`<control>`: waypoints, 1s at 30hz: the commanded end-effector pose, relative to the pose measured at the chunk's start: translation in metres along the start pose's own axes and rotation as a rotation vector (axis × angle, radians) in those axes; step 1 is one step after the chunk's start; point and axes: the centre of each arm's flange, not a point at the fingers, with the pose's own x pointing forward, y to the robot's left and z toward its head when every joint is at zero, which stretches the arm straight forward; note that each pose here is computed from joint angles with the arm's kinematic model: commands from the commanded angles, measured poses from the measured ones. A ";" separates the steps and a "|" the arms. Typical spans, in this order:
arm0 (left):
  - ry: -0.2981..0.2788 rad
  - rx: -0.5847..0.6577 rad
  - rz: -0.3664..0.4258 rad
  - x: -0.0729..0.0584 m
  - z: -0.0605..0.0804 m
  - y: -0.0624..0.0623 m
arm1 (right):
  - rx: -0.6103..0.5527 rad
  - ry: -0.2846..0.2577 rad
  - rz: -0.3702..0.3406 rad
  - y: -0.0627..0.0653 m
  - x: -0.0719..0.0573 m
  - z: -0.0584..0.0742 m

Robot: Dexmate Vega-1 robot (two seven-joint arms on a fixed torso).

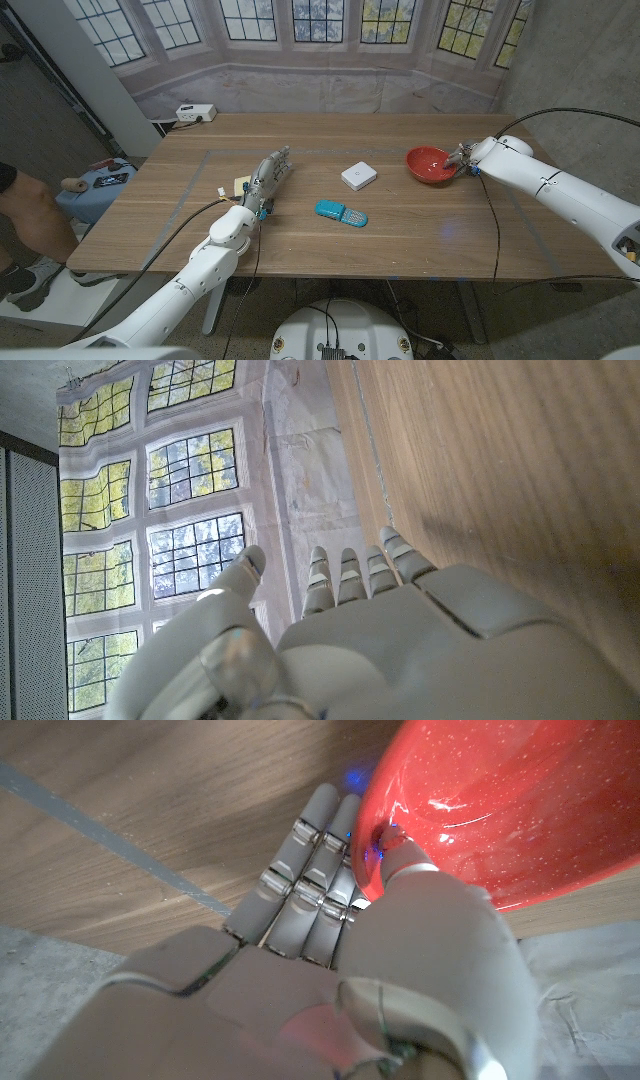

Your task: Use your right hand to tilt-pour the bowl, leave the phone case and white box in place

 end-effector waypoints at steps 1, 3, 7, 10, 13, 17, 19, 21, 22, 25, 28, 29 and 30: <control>0.005 0.000 0.000 -0.001 0.002 0.006 | -0.006 0.002 0.015 -0.002 -0.002 0.004; 0.006 0.000 -0.001 -0.001 0.002 0.006 | -0.005 0.001 0.018 -0.002 -0.003 0.006; 0.008 -0.001 -0.005 0.000 0.003 0.008 | -0.006 -0.002 0.024 -0.004 -0.005 0.009; 0.009 -0.001 -0.009 0.001 0.004 0.009 | -0.005 -0.004 0.025 -0.005 -0.006 0.011; 0.010 -0.002 -0.012 0.001 0.004 0.009 | -0.005 -0.005 0.027 -0.005 -0.007 0.012; 0.015 -0.003 -0.017 0.001 0.005 0.009 | -0.003 -0.009 0.038 -0.004 -0.008 0.013; 0.020 -0.002 -0.020 0.001 0.005 0.009 | 0.002 -0.014 0.043 -0.004 -0.008 0.013; 0.022 0.000 -0.020 0.001 0.005 0.009 | 0.000 -0.014 0.044 -0.005 -0.008 0.012; 0.023 0.000 -0.021 0.001 0.005 0.009 | 0.001 -0.016 0.045 -0.006 -0.008 0.012; 0.023 0.002 -0.027 0.003 0.007 0.007 | 0.010 -0.019 0.050 -0.006 -0.008 0.010; 0.023 0.004 -0.035 0.005 0.008 0.005 | 0.015 -0.022 0.050 -0.007 -0.008 0.009; 0.023 0.006 -0.038 0.006 0.009 0.004 | 0.017 -0.024 0.049 -0.007 -0.008 0.009; 0.024 0.006 -0.041 0.006 0.010 0.004 | 0.019 -0.025 0.048 -0.008 -0.009 0.008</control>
